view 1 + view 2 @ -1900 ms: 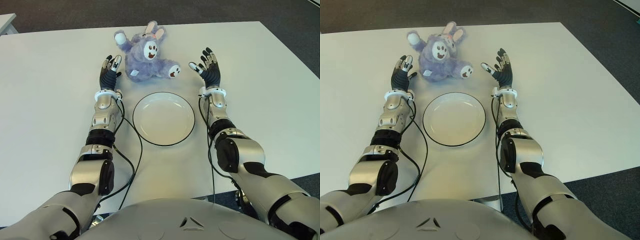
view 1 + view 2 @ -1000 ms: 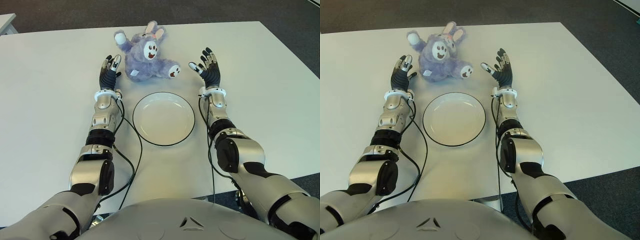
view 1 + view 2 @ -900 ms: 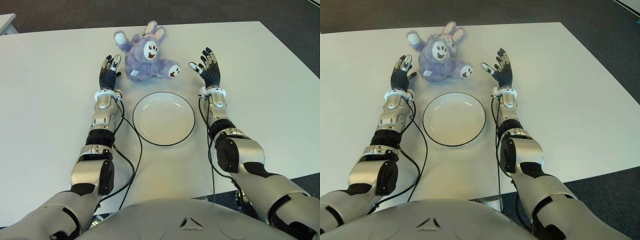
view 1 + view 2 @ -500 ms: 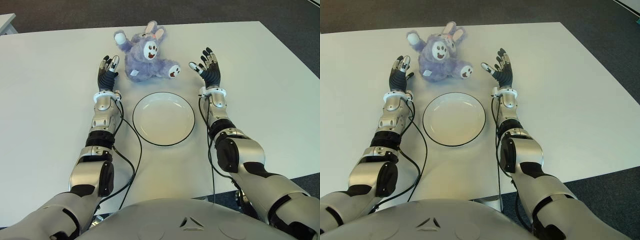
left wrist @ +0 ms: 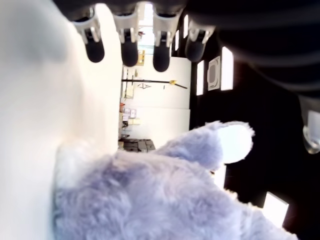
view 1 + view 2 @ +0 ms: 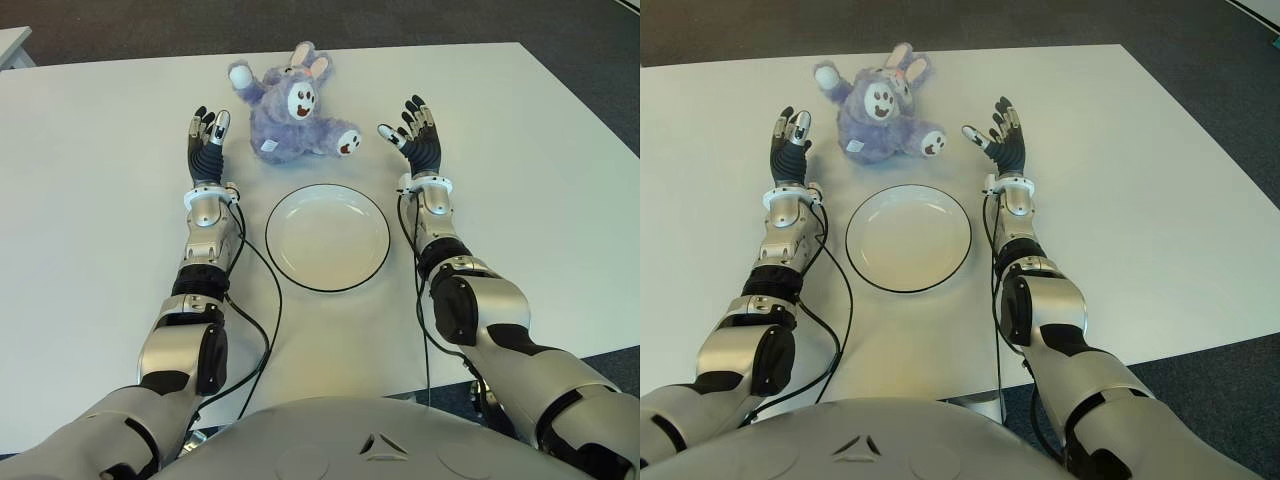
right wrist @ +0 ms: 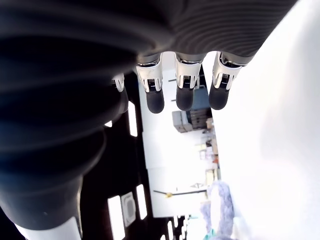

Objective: Put the doll into the plate.

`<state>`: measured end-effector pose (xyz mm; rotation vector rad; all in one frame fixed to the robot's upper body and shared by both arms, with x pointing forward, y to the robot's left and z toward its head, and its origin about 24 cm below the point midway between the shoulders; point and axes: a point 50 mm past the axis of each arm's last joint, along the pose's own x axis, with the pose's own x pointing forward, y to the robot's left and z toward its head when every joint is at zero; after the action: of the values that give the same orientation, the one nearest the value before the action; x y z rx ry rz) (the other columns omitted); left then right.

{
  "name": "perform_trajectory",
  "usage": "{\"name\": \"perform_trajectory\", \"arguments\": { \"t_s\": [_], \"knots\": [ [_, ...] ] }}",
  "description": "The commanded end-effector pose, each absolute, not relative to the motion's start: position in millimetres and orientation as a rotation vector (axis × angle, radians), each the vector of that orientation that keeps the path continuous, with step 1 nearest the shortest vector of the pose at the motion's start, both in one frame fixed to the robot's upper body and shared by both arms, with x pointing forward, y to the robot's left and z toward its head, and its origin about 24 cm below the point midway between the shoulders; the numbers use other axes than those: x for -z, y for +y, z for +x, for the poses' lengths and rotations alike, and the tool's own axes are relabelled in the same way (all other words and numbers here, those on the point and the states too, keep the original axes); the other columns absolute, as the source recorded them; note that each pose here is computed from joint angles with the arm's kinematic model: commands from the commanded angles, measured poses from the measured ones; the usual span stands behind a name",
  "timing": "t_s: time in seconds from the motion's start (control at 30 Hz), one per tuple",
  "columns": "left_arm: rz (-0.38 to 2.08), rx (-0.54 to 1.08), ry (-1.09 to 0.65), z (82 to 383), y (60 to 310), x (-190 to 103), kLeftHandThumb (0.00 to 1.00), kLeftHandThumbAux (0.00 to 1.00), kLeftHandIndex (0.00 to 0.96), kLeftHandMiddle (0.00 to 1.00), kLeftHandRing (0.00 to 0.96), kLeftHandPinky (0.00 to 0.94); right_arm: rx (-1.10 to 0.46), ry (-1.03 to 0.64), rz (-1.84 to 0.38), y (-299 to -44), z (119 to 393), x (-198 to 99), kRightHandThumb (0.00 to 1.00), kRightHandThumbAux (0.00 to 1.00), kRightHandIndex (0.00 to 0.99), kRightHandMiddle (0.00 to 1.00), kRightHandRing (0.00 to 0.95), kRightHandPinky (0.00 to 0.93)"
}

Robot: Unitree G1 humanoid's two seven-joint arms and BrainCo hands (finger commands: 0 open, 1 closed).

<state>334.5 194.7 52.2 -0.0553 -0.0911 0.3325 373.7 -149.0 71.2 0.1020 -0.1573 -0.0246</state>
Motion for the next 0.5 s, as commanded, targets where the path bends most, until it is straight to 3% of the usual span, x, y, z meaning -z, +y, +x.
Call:
{"name": "perform_trajectory", "arguments": {
  "t_s": [0.03, 0.5],
  "knots": [
    [-0.026, -0.378, -0.093, 330, 204, -47, 0.0, 0.374, 0.0, 0.102, 0.081, 0.0, 0.042, -0.043, 0.123, -149, 360, -40, 0.032, 0.82, 0.031, 0.031, 0.024, 0.052],
    [0.001, -0.435, -0.156, 330, 216, -58, 0.0, 0.381, 0.0, 0.083, 0.062, 0.0, 0.04, -0.035, 0.12, -148, 360, -40, 0.031, 0.824, 0.032, 0.03, 0.023, 0.048]
  ]
}}
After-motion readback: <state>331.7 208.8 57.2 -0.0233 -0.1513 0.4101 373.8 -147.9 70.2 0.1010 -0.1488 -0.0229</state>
